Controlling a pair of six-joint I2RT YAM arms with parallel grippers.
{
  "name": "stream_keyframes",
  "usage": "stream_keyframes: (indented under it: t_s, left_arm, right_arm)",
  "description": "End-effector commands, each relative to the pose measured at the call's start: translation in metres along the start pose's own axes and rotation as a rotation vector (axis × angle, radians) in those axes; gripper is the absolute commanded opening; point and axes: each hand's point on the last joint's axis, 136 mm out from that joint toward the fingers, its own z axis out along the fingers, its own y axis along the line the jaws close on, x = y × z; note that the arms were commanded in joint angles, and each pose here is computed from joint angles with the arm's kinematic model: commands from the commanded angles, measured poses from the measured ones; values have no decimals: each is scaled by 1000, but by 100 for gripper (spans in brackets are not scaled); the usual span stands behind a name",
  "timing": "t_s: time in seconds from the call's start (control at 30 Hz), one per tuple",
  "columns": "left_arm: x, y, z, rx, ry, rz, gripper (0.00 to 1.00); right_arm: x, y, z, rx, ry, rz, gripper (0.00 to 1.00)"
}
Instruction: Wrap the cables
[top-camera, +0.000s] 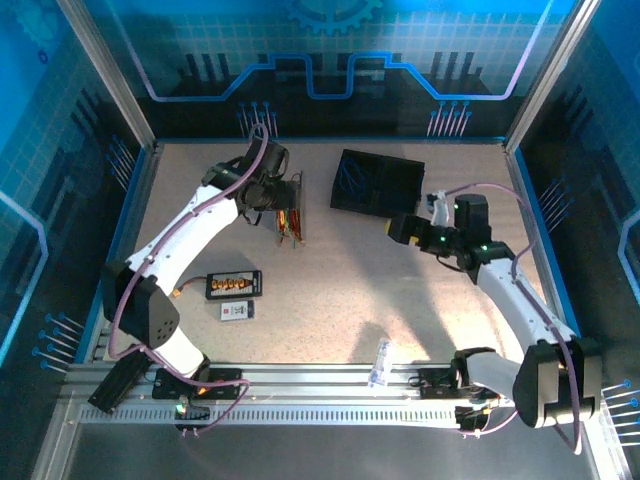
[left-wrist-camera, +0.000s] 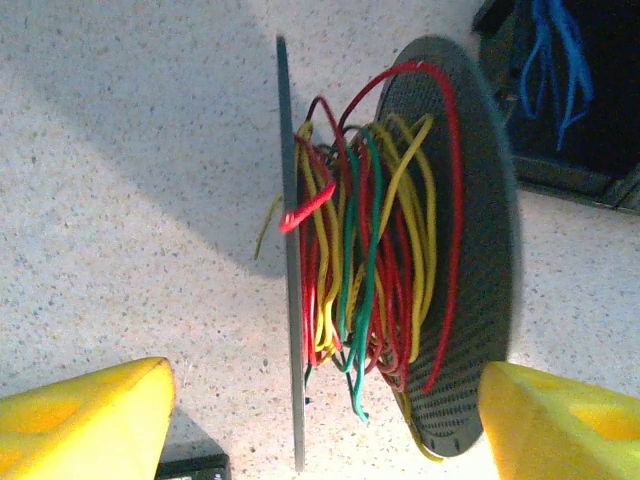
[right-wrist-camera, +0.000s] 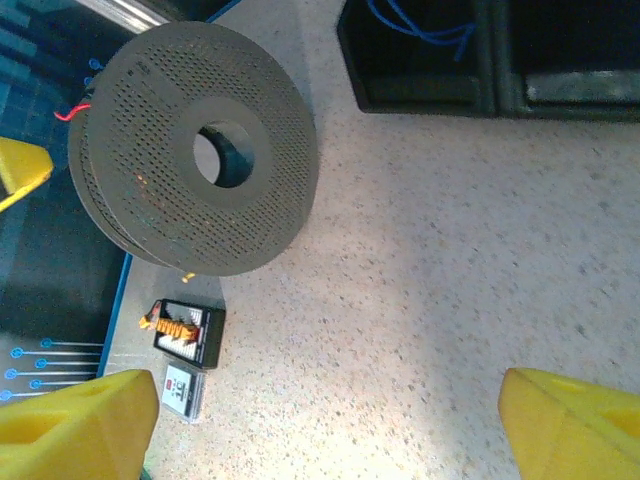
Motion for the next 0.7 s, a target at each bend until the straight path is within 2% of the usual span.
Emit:
stream_keyframes:
  t_s: [0.0, 0.13, 0.3, 0.67]
  left_arm:
    - [-6, -8, -19, 68, -46, -17, 86]
    - [-5, -2, -18, 82, -45, -38, 92]
    - [6, 10, -11, 78, -27, -67, 94]
    - [22, 12, 2, 116, 4, -94, 94]
  right_arm:
    - [-19, 16, 10, 35, -3, -97, 87]
    - [-39, 27, 38, 65, 28, -149, 78]
    - [-65, 35, 81, 110, 64, -230, 67]
    - [-95, -7, 183, 231, 170, -299, 42]
